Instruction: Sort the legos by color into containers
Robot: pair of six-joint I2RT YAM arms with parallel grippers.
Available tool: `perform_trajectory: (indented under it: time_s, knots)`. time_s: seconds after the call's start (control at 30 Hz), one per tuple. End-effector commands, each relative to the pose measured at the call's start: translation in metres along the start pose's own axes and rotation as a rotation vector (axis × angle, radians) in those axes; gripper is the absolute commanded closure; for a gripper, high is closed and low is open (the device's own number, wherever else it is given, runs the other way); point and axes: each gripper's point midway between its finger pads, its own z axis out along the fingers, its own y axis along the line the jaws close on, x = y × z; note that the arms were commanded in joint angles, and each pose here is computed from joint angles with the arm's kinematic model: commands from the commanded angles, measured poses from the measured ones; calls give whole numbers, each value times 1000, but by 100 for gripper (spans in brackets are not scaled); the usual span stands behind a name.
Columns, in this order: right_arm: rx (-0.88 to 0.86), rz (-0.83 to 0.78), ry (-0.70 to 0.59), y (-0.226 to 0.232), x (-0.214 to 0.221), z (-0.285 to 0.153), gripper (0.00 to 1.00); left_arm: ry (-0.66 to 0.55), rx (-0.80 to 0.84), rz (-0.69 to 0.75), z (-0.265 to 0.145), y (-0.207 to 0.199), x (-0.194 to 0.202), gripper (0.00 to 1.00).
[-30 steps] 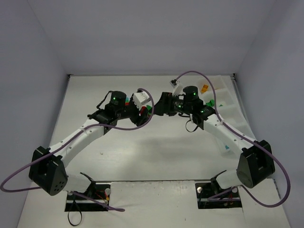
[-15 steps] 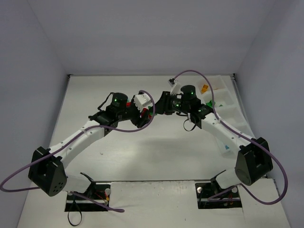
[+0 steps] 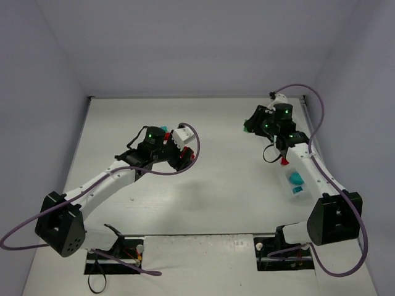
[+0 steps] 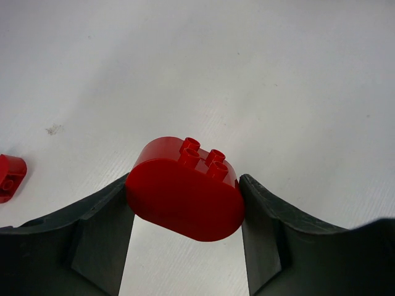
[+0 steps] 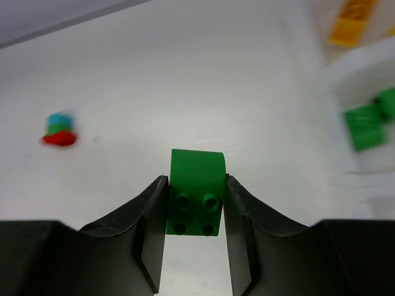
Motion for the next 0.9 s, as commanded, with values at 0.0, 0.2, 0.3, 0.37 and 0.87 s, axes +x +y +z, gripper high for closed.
perform_trajectory:
  time_s: [0.0,0.2,0.3,0.37,0.87]
  knots:
    - [435,-47,-179,-91,-51,-24,98,-174,1,16,-16,-6,-49,83]
    - [691,56,-215,-186,-72,-26,93,-200,12,-16,-25,-15,-45,83]
    - [692,61,-215,-205,-85,-14,90,-203,14,-22,-28,-17,-43,83]
    - [681,58,-194,-212,-85,0,89,-212,13,-24,-31,-18,-43,83]
    - [383,19,-125,-160,-85,21,23,-243,31,-1,-34,-21,-50,82]
